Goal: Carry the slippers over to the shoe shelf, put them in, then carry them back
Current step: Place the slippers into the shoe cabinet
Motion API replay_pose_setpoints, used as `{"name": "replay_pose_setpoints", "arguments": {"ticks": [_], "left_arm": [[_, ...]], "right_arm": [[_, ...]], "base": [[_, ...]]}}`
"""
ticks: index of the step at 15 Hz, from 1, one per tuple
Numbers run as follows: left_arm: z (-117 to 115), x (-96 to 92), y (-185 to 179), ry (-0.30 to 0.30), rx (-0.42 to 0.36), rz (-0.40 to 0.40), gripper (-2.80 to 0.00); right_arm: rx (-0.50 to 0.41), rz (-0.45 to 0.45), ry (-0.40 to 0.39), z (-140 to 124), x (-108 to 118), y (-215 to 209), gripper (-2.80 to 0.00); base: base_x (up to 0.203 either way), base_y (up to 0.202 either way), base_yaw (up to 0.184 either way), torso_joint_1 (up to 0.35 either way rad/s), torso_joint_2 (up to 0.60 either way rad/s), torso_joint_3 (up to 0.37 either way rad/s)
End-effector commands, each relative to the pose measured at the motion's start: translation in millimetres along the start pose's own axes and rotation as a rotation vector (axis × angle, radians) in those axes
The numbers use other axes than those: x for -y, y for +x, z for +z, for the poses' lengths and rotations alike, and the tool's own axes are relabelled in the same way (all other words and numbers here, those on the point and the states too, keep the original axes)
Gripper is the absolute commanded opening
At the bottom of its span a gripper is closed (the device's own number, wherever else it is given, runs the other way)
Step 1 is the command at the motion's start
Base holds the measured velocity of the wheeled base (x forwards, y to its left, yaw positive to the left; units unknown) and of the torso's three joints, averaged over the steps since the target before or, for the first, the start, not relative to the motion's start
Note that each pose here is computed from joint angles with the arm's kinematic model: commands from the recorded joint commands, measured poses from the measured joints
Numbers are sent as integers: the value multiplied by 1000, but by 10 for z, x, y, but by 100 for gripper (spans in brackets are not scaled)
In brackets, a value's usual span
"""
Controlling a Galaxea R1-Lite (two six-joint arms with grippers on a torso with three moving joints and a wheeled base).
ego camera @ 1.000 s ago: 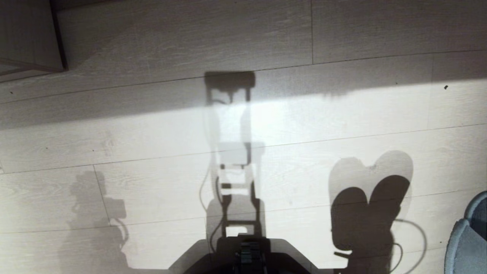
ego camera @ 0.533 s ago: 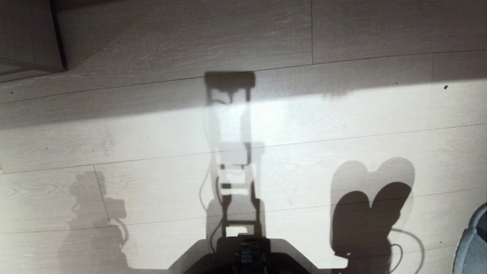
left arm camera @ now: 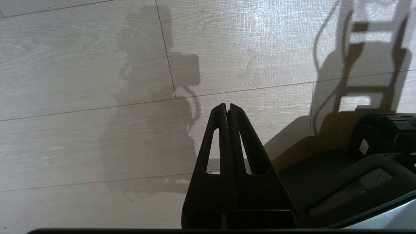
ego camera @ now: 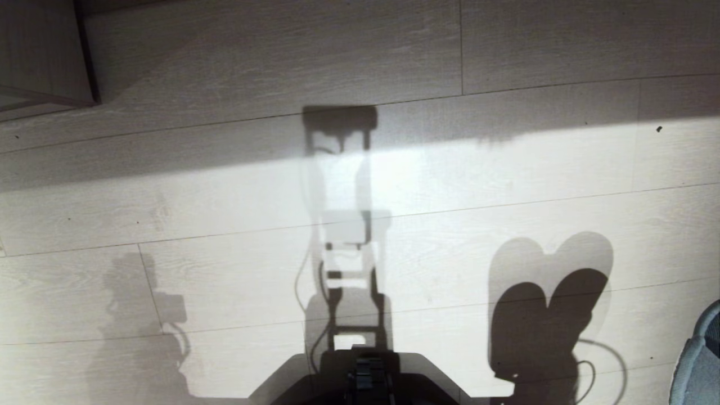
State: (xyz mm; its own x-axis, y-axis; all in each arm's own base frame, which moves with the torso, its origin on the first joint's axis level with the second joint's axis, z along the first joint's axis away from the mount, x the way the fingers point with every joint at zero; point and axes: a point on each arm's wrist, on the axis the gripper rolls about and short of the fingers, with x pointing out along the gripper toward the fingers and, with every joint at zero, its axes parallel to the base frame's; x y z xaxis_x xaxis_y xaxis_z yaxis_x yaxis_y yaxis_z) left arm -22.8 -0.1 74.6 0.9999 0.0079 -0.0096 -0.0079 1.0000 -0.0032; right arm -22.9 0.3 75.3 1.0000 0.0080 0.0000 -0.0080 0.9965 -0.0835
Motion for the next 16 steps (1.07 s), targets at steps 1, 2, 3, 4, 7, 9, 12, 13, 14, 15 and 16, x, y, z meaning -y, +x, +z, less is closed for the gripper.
{"name": "replay_pose_setpoints", "arguments": {"ticks": [1,2,3,4,7,9,12,13,14,15,16], "left_arm": [[0,0,0,0,0,1,-280],[0,0,0,0,0,1,-280],[0,0,0,0,0,0,-280],[3,0,-1,-2,2,0,-280],[3,0,-1,-11,1,2,-280],[1,-1,0,-14,2,1,-280],[3,0,0,-14,3,0,-280],[3,0,0,-14,3,0,-280],[3,0,0,-14,3,0,-280],[3,0,0,-15,3,1,-280],[3,0,0,-14,3,0,-280]], "right_arm": [[-3,1,-1,0,0,2,-280],[-3,1,1,0,0,2,-280],[-3,1,-1,0,0,2,-280],[-3,0,2,0,0,2,-280],[-3,0,2,0,0,2,-280],[-3,0,10,0,0,2,-280],[-3,0,15,0,0,2,-280],[-3,0,18,0,0,2,-280],[-3,-2,31,0,1,2,-280],[-4,-8,41,0,2,2,-280],[-4,-12,45,0,3,2,-280]], "base": [[0,0,0,0,0,0],[0,0,0,0,0,0],[0,0,0,0,0,0],[0,0,0,0,0,0],[0,0,0,2,2,46],[0,0,0,2,0,192],[0,0,0,-1,1,197],[0,0,0,2,2,202],[0,0,0,-1,2,204],[0,0,0,7,2,203],[0,0,0,2,2,197]]}}
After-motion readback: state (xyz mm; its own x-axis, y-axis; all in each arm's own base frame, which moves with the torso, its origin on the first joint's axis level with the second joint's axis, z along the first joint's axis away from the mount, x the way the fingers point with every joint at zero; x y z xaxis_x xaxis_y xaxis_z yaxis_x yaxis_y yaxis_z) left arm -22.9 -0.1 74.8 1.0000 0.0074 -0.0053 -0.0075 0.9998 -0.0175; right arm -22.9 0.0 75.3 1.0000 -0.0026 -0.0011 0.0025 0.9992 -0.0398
